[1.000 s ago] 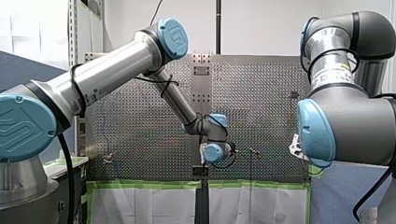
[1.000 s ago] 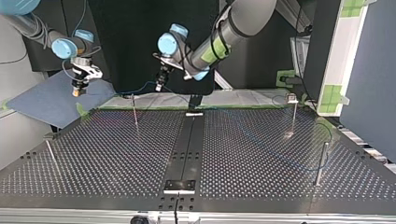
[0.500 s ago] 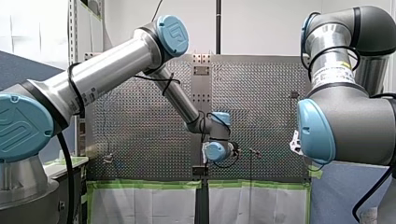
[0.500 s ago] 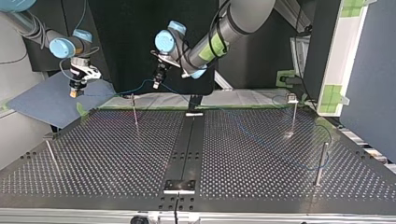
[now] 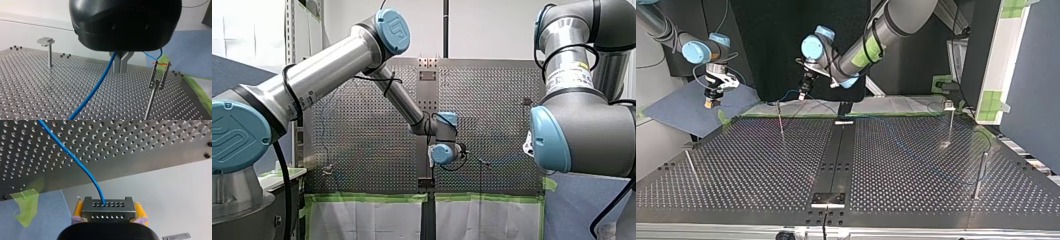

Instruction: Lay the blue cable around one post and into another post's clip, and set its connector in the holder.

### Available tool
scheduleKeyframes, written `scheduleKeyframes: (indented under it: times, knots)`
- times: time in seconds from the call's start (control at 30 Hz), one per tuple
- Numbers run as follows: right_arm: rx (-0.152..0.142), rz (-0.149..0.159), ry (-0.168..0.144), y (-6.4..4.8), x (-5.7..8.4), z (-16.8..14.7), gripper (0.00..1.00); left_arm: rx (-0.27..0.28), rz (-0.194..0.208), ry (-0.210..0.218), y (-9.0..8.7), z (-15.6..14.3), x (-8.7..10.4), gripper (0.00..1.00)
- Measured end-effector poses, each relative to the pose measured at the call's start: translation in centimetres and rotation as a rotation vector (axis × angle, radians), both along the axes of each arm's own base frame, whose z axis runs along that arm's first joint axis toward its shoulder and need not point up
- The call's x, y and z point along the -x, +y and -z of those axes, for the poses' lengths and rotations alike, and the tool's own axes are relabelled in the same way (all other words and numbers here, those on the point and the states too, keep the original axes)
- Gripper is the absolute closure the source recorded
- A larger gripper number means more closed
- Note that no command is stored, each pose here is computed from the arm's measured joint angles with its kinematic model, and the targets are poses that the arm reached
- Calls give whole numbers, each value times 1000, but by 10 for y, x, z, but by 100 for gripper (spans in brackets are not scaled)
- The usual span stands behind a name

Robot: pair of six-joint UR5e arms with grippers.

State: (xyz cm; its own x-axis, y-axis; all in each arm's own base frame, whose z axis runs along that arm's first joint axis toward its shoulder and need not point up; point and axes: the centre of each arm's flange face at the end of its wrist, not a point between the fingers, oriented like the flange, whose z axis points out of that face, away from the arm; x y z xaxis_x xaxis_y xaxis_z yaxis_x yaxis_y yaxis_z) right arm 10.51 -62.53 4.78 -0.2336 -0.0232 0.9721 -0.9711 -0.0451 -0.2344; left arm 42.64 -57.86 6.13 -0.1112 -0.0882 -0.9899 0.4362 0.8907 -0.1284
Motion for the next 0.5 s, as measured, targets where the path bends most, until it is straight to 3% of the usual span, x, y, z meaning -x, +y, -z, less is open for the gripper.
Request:
scheduleKeyframes:
  times: [0.5]
  knots:
    - [3,-16,-3,1,-8,1,100,4,5,22,11,13,2,100]
